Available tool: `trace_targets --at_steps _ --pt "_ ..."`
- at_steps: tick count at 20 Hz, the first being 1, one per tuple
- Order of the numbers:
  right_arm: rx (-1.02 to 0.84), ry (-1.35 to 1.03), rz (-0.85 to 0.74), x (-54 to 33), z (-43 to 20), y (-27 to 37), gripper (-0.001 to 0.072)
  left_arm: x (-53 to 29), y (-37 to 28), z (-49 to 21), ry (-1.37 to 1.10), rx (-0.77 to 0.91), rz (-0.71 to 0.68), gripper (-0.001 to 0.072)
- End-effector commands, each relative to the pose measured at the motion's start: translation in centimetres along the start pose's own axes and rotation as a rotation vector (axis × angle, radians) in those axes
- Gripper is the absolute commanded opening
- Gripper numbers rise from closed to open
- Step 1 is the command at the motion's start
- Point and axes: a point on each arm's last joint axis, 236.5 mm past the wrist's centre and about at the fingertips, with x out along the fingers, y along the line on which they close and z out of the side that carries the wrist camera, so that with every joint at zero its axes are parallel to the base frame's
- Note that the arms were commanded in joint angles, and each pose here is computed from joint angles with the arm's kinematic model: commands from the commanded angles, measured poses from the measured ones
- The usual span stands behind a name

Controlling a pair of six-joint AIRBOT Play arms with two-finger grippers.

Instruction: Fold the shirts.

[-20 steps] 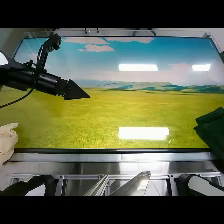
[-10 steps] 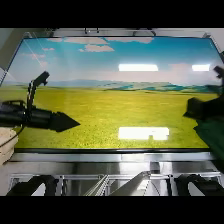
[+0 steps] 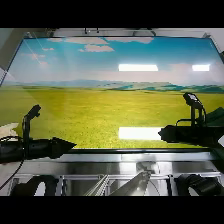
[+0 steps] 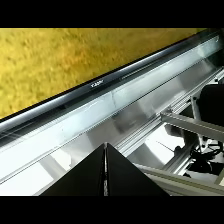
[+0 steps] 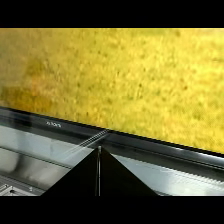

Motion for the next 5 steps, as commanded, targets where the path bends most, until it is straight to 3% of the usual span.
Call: trace_targets --at_steps 1,5 --pt "-0.007 0.006 0.027 0.22 -0.42 0.63 0.0022 -0.62 -0.43 -0.99 -0.015 0.016 0.007 0.0022" --pt "-0.007 0.006 0.027 0.22 -0.42 0.63 0.0022 -1.05 -0.83 -0.97 -0.048 0.030 0.018 0.0021"
